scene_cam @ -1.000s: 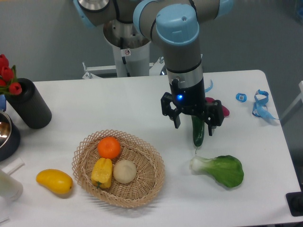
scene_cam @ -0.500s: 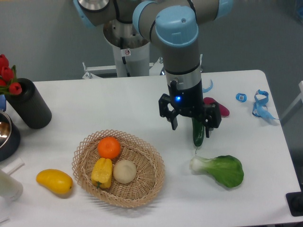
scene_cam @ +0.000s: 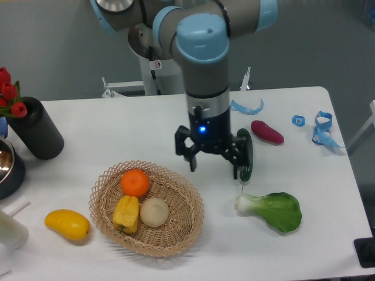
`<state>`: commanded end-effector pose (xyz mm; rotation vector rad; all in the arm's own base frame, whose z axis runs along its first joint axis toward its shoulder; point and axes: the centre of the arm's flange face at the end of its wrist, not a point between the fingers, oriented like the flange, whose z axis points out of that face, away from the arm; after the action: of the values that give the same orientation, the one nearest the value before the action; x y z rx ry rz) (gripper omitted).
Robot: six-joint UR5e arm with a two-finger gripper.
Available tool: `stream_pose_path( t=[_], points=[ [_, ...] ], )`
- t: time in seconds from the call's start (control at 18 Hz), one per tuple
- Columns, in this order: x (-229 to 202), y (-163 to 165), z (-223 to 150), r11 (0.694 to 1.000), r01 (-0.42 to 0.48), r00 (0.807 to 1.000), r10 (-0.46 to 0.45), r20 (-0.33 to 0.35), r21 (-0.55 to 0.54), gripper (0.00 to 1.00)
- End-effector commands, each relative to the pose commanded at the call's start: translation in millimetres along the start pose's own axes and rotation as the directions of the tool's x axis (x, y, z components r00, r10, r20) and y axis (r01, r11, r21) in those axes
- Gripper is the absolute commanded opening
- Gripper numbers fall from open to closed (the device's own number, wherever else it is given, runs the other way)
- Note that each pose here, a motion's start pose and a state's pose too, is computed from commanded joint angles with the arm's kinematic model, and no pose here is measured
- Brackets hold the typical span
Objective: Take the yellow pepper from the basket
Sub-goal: 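Move the open gripper over the basket and lower onto the yellow pepper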
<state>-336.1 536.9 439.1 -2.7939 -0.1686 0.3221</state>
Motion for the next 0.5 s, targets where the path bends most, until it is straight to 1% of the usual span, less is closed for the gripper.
stream_pose_path(
  t=[0.11, 0.22, 0.33, 0.39, 0.5],
  points=[
    [22, -13, 5, 1.000, 0.011, 1.000, -0.011, -0.016, 0.005, 1.00],
    [45, -31, 17, 0.998, 0.064, 0.998, -0.063, -0.030, 0.014, 1.00],
    [59, -40, 35, 0.992, 0.128, 0.991, -0.128, -0.042, -0.005, 1.00],
    [67, -44, 43, 0.989, 0.146, 0.988, -0.146, -0.051, -0.015, 1.00],
    [96, -54, 61, 0.992, 0.123, 0.989, -0.125, -0.078, -0.034, 1.00]
  ],
)
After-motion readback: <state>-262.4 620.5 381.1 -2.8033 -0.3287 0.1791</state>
